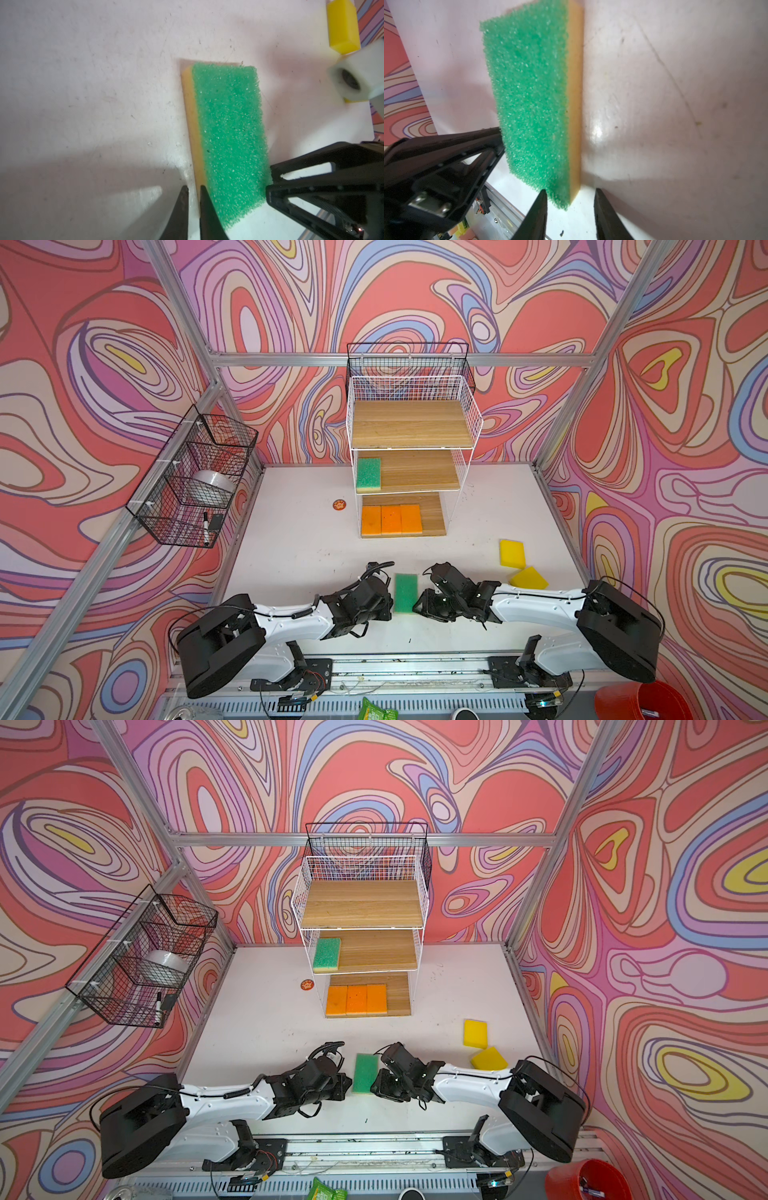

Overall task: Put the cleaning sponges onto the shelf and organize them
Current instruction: 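Close right gripper on the green sponge's edge while left gripper holds nearby, then lift the green sponge with right gripper and carry it into the shelf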

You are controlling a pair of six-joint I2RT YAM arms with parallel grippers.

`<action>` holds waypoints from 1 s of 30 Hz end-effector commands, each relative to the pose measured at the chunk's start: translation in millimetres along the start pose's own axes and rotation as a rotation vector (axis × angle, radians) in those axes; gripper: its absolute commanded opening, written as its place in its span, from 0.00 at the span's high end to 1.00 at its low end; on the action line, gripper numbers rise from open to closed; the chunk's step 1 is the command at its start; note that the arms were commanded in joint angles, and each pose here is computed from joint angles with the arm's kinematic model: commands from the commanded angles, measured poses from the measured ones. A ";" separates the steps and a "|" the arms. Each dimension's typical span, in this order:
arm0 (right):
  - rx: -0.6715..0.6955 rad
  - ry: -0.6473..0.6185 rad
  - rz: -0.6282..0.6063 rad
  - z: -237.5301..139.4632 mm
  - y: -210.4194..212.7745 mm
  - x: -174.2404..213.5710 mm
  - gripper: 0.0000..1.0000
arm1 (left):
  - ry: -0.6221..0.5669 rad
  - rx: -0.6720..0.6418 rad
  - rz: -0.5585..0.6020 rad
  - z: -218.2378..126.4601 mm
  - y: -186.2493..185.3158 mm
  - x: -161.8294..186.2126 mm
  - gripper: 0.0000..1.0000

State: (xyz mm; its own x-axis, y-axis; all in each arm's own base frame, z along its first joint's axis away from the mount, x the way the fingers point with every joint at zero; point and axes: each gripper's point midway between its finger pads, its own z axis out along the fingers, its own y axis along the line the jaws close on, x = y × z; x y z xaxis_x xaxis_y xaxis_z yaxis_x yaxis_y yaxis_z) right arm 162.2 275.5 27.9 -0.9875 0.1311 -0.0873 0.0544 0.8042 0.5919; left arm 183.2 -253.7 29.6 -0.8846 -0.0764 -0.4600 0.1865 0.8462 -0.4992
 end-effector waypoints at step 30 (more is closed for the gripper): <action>-0.018 -0.056 -0.120 -18.9 22.6 -13.3 1.00 | -0.219 -0.160 0.094 -91.3 17.9 -52.4 0.35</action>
State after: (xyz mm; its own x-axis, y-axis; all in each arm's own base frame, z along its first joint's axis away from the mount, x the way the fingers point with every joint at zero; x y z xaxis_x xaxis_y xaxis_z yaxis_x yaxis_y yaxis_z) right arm 171.1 283.7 45.6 -0.9843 0.0832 -0.1559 -0.0276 0.7991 0.6006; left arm 195.5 -214.4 111.4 -0.7613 -0.1341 -0.6344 0.2130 0.8724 -0.4400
